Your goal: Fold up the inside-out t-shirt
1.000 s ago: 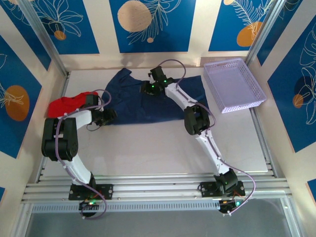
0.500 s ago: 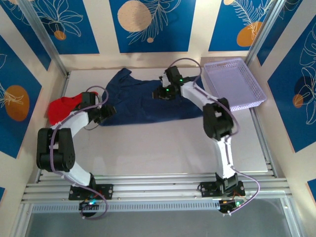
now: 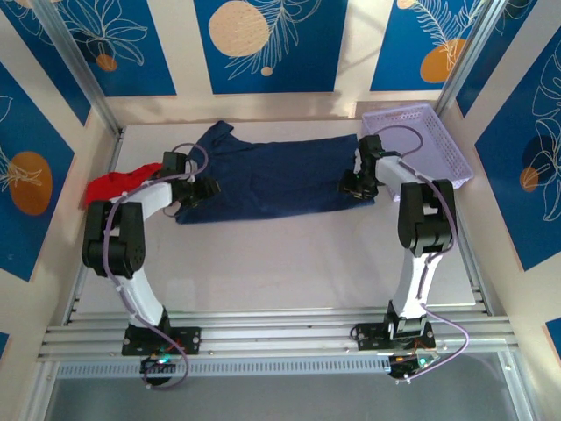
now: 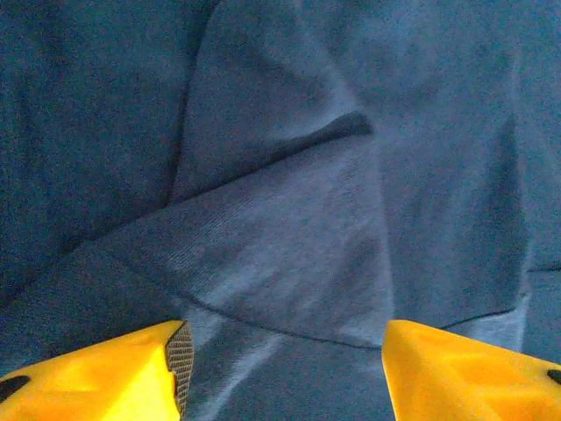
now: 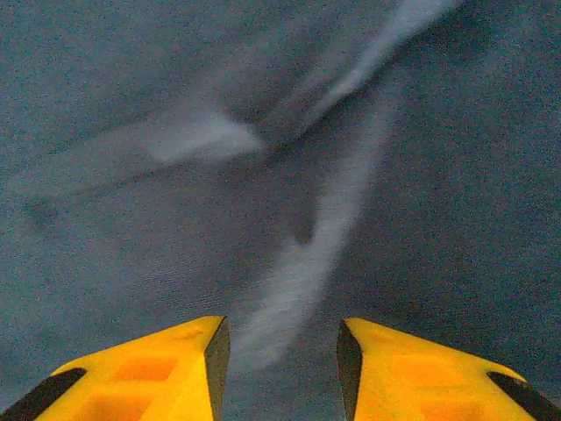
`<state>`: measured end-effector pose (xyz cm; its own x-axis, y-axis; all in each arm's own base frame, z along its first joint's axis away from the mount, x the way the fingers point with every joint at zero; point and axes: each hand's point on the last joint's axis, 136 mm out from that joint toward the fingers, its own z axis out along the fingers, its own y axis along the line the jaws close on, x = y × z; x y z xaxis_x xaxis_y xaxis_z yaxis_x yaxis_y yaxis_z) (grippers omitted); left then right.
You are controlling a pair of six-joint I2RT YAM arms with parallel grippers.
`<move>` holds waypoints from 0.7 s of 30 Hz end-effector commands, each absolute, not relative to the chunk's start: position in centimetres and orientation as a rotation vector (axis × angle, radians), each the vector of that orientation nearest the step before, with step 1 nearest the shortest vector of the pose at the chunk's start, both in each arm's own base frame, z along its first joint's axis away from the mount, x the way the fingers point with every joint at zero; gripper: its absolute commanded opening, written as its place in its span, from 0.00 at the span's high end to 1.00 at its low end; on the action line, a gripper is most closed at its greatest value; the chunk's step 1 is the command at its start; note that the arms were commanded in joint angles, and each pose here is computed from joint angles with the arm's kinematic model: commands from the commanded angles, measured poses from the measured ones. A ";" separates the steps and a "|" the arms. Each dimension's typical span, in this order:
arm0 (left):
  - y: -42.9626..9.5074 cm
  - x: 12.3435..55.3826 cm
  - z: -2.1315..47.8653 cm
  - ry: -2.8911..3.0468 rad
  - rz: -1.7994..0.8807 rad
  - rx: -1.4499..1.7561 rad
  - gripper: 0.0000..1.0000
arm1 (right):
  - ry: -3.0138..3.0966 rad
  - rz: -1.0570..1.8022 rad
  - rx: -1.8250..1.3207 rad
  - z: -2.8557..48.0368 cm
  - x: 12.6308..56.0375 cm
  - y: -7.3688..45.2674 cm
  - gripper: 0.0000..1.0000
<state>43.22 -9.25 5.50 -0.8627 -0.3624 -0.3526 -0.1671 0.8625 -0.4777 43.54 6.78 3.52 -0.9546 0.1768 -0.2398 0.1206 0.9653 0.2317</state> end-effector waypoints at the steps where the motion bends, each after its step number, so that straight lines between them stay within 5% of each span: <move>1: -8.7 42.3 4.5 2.652 -0.541 -0.369 0.41 | 2.956 0.202 0.234 2.1 42.4 5.2 0.62; 21: -7.0 27.9 -0.3 2.801 -0.454 -0.482 0.41 | 3.096 0.236 0.628 1.7 27.6 3.3 0.75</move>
